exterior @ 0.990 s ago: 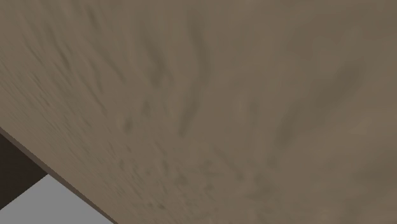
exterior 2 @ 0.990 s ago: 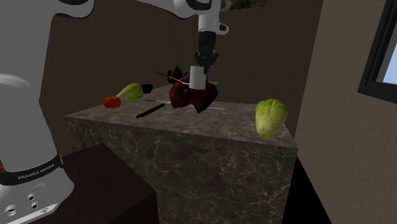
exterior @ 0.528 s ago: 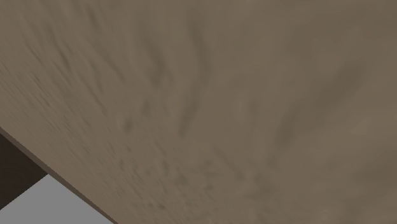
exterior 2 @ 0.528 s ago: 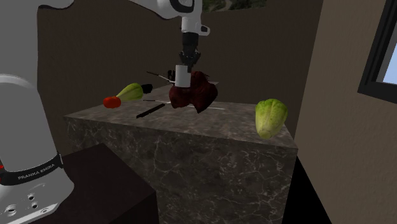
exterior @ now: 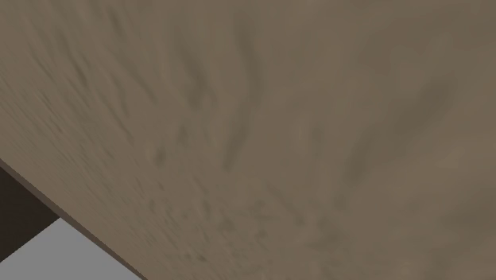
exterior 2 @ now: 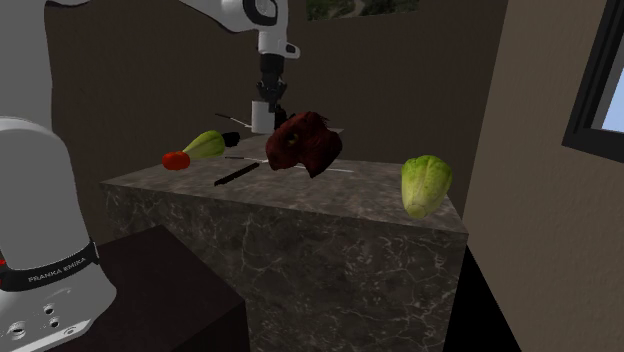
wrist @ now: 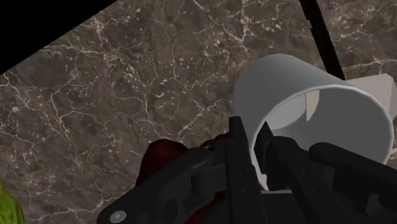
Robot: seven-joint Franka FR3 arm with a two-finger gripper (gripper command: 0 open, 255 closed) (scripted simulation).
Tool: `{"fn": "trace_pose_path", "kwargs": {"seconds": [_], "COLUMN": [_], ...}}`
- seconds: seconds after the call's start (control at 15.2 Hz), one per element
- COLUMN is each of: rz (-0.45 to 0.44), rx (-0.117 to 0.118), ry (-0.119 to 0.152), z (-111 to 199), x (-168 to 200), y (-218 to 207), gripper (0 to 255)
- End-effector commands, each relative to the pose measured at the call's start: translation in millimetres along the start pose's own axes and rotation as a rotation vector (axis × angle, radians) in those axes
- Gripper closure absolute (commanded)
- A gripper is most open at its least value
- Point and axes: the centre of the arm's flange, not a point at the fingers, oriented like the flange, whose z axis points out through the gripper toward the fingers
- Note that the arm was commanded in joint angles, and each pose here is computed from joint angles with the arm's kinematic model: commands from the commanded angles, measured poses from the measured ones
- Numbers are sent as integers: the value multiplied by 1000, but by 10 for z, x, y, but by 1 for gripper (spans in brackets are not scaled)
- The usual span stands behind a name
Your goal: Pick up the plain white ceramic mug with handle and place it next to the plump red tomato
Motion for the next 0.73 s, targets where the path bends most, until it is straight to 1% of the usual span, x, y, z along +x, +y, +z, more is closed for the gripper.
{"fn": "trace_pose_path", "kwargs": {"seconds": [0.0, 0.66], "rz": [2, 2], "rx": [0, 0], "ry": [1, 1], "z": [29, 79], "x": [-79, -330], "y": [-259, -1554], "gripper": [255, 255]}}
